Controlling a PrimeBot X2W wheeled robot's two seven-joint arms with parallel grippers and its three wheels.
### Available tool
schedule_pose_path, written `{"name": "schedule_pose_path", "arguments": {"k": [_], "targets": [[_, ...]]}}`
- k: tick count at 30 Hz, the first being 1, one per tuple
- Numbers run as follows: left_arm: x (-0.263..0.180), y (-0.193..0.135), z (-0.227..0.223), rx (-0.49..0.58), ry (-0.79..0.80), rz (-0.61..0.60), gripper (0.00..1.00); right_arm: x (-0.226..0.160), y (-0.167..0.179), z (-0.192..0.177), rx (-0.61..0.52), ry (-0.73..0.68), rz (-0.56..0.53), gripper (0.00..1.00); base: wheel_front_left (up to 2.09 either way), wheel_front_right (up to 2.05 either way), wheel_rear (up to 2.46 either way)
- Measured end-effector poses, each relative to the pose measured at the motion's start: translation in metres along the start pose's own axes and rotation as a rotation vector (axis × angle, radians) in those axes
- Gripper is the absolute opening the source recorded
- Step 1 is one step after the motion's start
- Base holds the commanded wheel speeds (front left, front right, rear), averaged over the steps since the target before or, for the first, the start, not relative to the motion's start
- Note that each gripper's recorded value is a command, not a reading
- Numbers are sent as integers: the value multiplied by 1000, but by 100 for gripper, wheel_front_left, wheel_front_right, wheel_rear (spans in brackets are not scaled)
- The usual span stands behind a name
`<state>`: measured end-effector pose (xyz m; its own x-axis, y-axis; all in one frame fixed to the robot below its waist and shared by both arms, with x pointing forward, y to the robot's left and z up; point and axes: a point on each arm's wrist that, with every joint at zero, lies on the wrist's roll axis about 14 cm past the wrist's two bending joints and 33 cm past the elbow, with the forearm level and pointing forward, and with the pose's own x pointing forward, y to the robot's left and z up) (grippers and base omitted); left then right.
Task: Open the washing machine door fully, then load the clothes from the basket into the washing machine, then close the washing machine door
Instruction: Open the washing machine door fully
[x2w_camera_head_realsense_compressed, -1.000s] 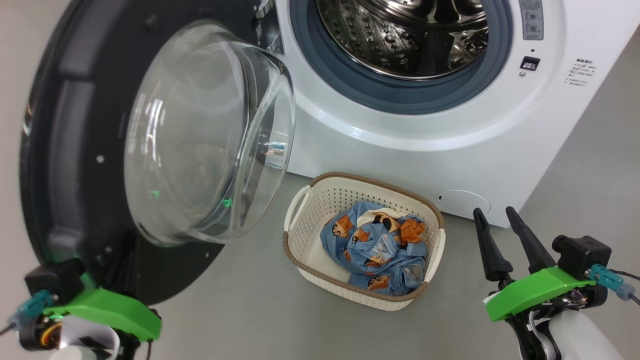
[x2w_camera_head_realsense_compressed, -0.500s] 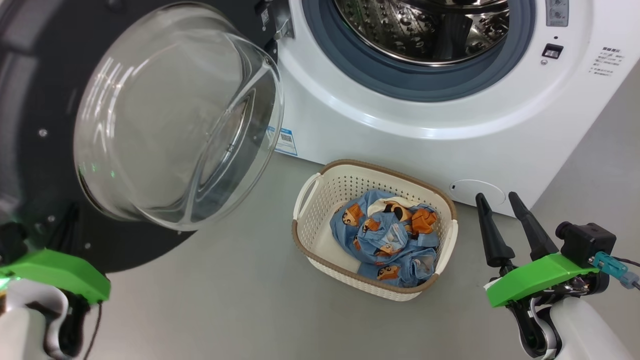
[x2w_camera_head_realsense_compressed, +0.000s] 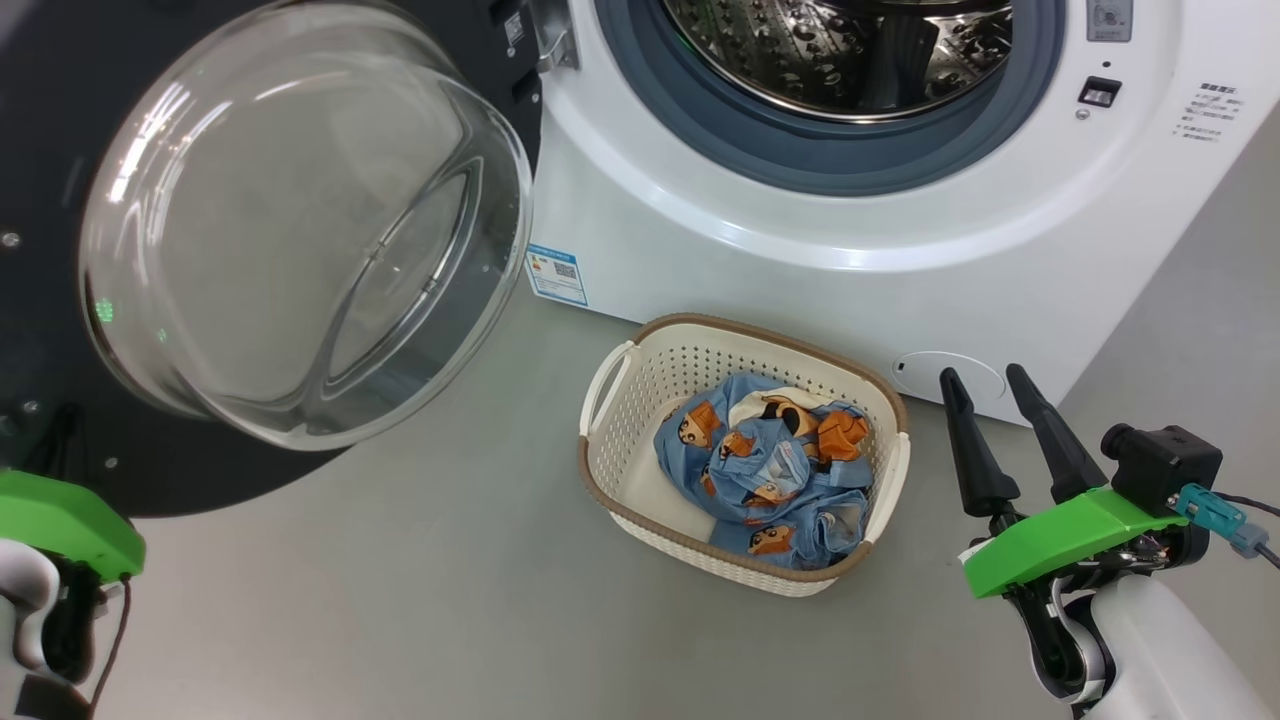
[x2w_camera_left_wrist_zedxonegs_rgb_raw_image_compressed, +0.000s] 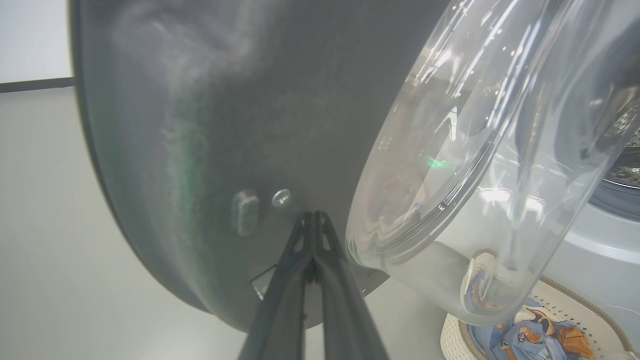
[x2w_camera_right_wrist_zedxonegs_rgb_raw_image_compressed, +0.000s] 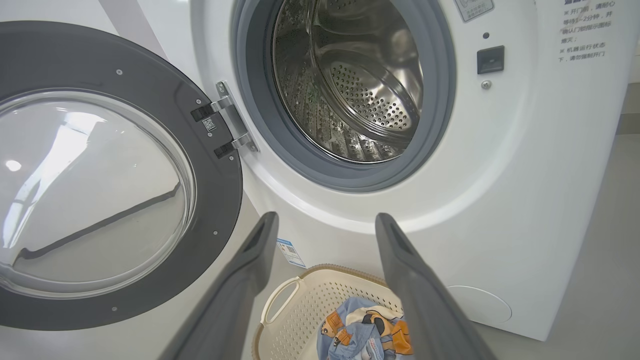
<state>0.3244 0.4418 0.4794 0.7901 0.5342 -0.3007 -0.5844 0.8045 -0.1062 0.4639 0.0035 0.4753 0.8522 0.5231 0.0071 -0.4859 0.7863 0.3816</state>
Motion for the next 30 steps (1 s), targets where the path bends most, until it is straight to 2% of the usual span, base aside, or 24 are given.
{"name": "schedule_pose_path", "arguments": {"k": [17,30], "targets": [[4,-2,5,13,-32,-35,0,-3,-2,7,-7,-15,-11,100,0,0,0],[-8,-32,5,4,-103,-143,0,-5,1,18,-19,-40,-9,100,0,0,0]]}}
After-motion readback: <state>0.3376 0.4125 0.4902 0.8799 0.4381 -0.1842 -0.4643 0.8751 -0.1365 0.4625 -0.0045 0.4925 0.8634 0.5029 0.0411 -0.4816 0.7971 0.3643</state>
